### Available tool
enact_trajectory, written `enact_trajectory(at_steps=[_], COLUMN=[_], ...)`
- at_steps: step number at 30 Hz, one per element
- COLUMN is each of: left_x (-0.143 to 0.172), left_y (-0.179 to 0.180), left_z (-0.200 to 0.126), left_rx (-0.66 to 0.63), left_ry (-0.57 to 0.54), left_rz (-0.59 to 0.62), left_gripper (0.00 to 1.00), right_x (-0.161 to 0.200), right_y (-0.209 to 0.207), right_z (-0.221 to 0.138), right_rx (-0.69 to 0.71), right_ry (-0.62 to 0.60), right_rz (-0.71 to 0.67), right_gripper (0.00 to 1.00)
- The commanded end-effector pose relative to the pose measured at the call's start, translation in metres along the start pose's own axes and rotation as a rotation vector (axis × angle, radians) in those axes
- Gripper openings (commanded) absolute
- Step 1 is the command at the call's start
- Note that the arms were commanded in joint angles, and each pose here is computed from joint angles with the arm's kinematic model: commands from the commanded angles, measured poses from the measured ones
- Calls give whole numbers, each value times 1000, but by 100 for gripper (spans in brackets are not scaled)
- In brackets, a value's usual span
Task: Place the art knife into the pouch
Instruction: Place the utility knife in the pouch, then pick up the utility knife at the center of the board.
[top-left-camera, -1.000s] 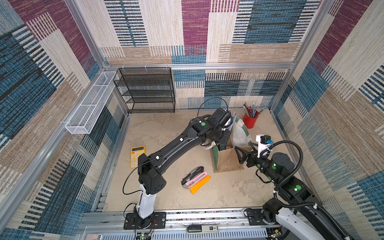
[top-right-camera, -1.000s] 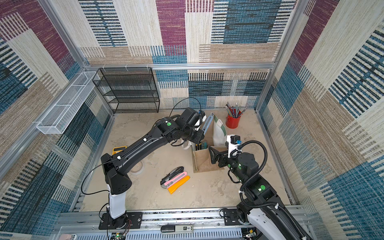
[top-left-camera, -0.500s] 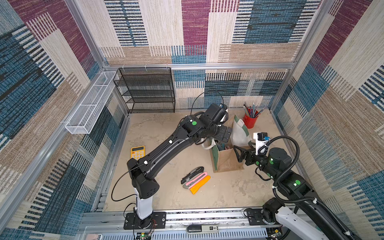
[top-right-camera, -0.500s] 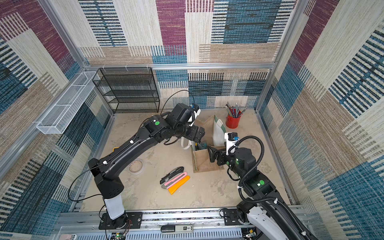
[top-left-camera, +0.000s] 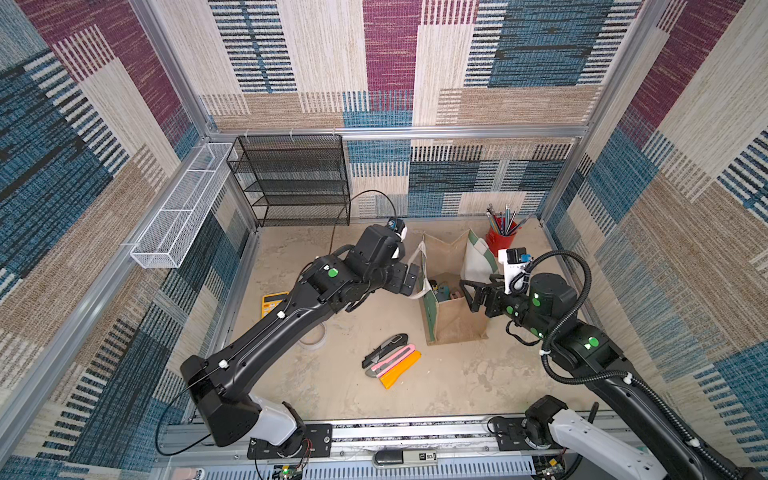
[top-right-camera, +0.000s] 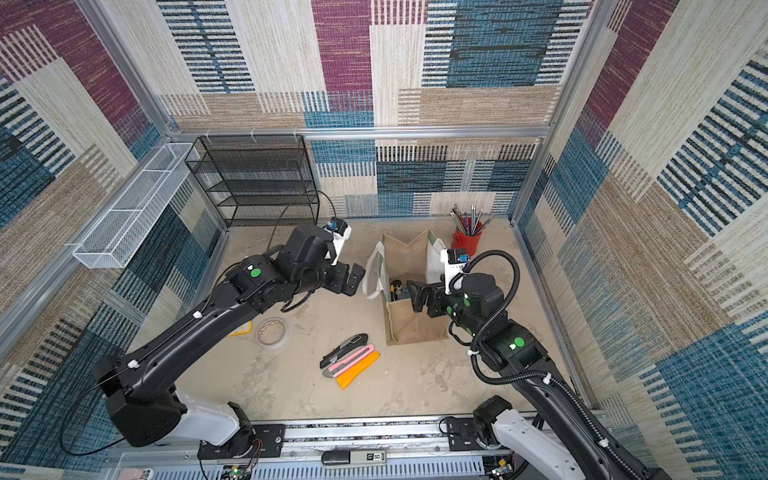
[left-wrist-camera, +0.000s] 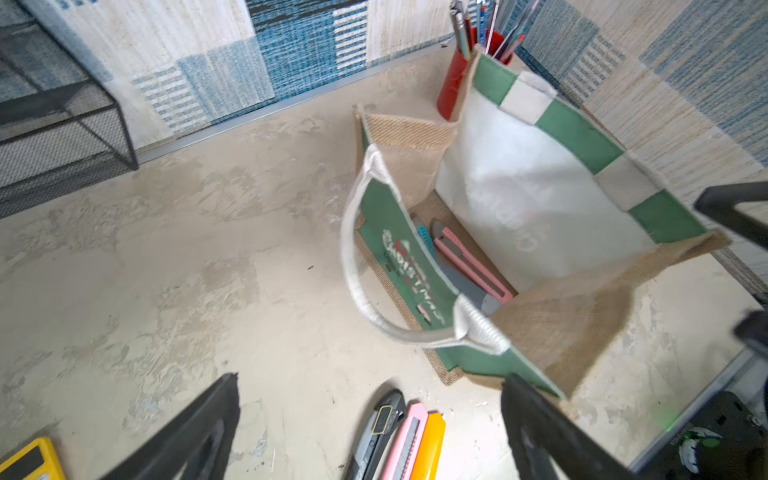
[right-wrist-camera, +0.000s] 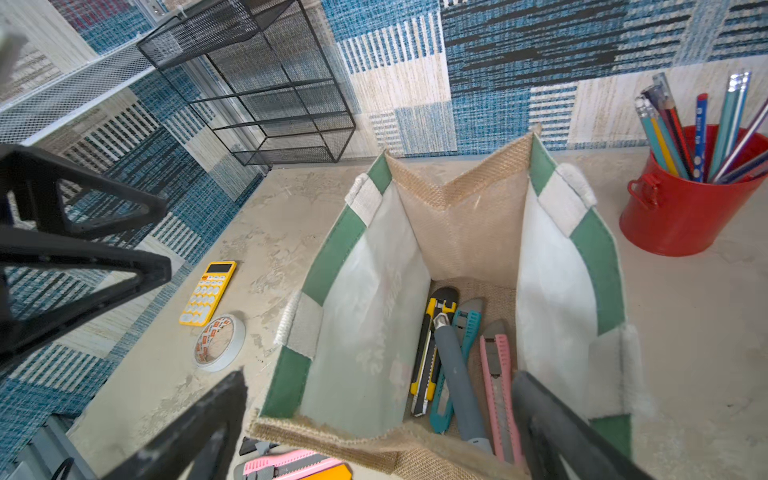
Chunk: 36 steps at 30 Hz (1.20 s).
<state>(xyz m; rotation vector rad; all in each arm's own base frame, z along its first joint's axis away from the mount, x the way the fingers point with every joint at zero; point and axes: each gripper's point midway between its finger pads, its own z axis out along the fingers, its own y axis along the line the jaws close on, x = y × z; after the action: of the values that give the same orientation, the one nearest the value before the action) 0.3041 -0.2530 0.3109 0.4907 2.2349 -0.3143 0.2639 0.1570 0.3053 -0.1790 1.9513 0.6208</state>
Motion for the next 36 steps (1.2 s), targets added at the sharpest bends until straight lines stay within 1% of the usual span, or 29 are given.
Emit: enact_trajectory(at_steps=[1, 7, 11, 15, 17, 22, 25, 29, 31, 33, 36], left_x=[6, 51, 86, 116, 129, 155, 165, 168, 169, 170, 172], left_y=[22, 53, 68, 89, 96, 113, 119, 120, 120, 117, 113], left_z=[-8, -19, -18, -16, -16, -16, -17, -19, -19, -18, -16], left_rx=[-10, 4, 9, -72, -88, -112, -107, -87, -75, -49, -22], left_ry=[-44, -8, 39, 87, 107, 125, 124, 109, 106, 109, 115], left_rz=[-102, -220, -298, -330, -345, -405, -446, -483, -498, -512, -534], left_gripper=[99, 99, 99, 99, 99, 99, 99, 99, 99, 99, 99], right_x=[-14, -13, -3, 0, 3, 28, 43, 65, 79, 93, 111], right_y=[22, 38, 69, 99, 111, 140, 155, 168, 174, 174, 167], right_z=[1, 16, 33, 48, 55, 76, 84, 97, 104, 112, 121], right_rx=[-100, -95, -97, -147, -162, -212, -241, -259, -277, -268, -241], right_ry=[-15, 19, 76, 109, 124, 207, 245, 306, 354, 396, 433], right_rz=[17, -5, -71, -106, -120, -149, -149, -159, -168, -168, -153], right_gripper=[99, 97, 97, 94, 92, 89, 88, 85, 81, 78, 77])
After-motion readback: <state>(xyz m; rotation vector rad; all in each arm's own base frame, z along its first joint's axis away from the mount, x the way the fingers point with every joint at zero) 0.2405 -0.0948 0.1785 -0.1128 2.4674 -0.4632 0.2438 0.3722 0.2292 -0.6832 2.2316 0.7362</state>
